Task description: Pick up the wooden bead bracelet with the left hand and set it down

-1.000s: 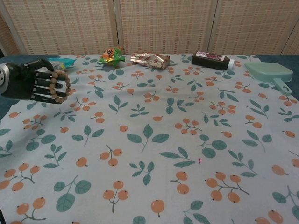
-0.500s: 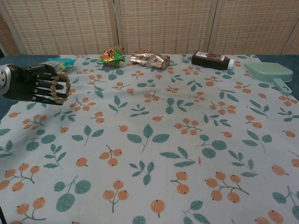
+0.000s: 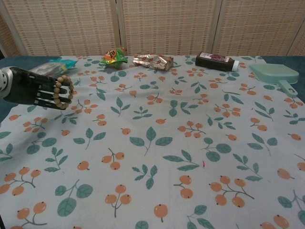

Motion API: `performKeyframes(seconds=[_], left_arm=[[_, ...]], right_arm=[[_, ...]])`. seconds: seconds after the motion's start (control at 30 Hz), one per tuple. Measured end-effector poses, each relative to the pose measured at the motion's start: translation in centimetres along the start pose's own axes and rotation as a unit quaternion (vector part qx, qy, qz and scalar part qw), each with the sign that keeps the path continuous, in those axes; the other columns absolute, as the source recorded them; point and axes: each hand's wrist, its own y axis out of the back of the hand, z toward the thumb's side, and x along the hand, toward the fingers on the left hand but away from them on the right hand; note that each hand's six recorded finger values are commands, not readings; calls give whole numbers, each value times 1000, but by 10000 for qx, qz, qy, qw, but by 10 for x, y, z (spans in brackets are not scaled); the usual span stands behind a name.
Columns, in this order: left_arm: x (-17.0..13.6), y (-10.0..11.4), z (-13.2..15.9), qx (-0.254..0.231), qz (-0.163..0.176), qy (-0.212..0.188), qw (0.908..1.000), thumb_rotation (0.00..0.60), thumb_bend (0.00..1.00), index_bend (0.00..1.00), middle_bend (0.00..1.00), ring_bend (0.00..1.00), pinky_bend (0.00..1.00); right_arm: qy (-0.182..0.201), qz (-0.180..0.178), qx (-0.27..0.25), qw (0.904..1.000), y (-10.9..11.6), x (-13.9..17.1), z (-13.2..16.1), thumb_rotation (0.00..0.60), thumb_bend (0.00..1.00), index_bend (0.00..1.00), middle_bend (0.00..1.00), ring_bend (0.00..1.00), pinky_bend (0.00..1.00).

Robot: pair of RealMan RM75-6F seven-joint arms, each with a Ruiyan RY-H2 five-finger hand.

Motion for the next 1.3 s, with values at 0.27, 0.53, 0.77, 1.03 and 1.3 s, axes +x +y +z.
performKeyframes(seconds=[0.27, 0.53, 0.77, 1.03, 1.3], left_arm=[[-1, -2, 0, 11, -17, -148, 9999, 223, 582, 487, 579, 348, 123], [0, -4, -2, -89, -80, -176, 9998, 34, 542, 490, 581, 348, 119], [0, -5, -3, 95, -107, -133, 9998, 134, 545, 500, 591, 348, 120], [-1, -6, -2, 248, -105, -154, 9995, 341, 546, 501, 590, 348, 120], [0, -6, -2, 208, -80, -146, 9996, 361, 546, 500, 592, 348, 120]], right_arm=[[-1, 28, 3, 10000, -1, 0, 0, 559, 151, 0, 0, 0, 0], [-1, 38, 1, 10000, -1, 0, 0, 559, 151, 0, 0, 0, 0], [-9, -3, -6, 10000, 1, 1, 0, 559, 151, 0, 0, 0, 0], [4, -8, -15, 10000, 1, 1, 0, 558, 151, 0, 0, 0, 0], [15, 1, -15, 10000, 1, 2, 1, 558, 151, 0, 0, 0, 0]])
